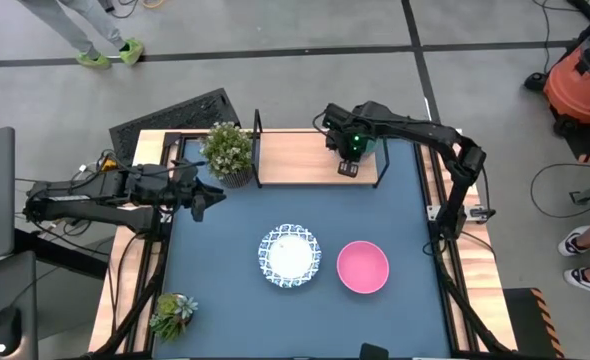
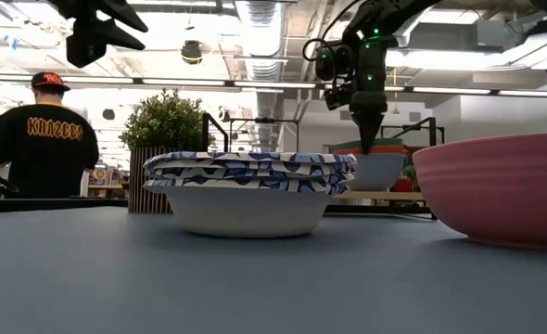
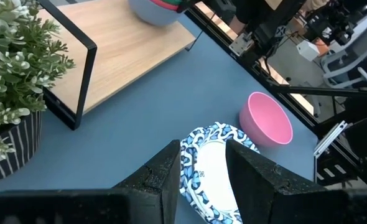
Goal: Place and stack bowls onto a shelf
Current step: Stack the green bowl on top of the orange bowl on the shelf, then stack the pink bowl on top of the green bowl on the shelf
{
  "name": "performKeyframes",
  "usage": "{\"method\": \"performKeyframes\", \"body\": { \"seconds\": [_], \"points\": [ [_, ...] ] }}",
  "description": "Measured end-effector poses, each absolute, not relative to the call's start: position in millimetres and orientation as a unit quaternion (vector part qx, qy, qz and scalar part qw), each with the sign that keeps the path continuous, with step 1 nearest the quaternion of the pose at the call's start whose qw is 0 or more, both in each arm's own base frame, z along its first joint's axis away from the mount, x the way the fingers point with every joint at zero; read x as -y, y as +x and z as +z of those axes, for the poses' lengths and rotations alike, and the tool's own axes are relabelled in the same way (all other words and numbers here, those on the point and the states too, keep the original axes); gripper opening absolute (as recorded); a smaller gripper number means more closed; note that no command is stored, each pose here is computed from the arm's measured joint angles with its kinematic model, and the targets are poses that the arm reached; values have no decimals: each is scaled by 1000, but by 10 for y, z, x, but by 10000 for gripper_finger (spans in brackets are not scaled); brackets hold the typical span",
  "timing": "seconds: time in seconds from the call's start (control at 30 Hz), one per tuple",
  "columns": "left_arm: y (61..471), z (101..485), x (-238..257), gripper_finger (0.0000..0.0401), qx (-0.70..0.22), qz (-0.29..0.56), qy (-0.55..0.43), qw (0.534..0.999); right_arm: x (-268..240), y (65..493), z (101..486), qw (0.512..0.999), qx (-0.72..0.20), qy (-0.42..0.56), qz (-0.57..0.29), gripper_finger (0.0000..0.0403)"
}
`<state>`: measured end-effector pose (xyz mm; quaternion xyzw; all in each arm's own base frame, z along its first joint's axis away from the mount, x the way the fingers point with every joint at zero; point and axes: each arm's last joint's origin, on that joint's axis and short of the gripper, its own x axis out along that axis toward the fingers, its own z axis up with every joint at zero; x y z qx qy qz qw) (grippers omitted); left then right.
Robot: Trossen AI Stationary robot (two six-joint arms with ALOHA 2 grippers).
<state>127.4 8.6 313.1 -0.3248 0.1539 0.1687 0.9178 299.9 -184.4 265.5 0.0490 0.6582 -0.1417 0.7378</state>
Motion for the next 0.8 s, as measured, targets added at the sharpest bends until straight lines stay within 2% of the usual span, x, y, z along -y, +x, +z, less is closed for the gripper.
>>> {"method": "performKeyframes", "body": {
  "seconds": [0.17, 0.43, 0.6, 0.8],
  "points": [
    [1273, 3128, -86, 112, -155, 169, -325, 918, 1771, 3041, 2654, 741, -658, 42, -125, 38],
    [1273, 3127, -86, 112, -155, 170, -325, 917, 1700, 3064, 2696, 750, -650, 37, -116, 122],
    [1273, 3127, -86, 112, -155, 170, -324, 917, 1681, 3066, 2908, 772, -623, 26, -125, 160],
    [1273, 3127, -86, 112, -155, 170, -324, 917, 1593, 2902, 3371, 806, -567, 41, -166, 207]
  ]
}}
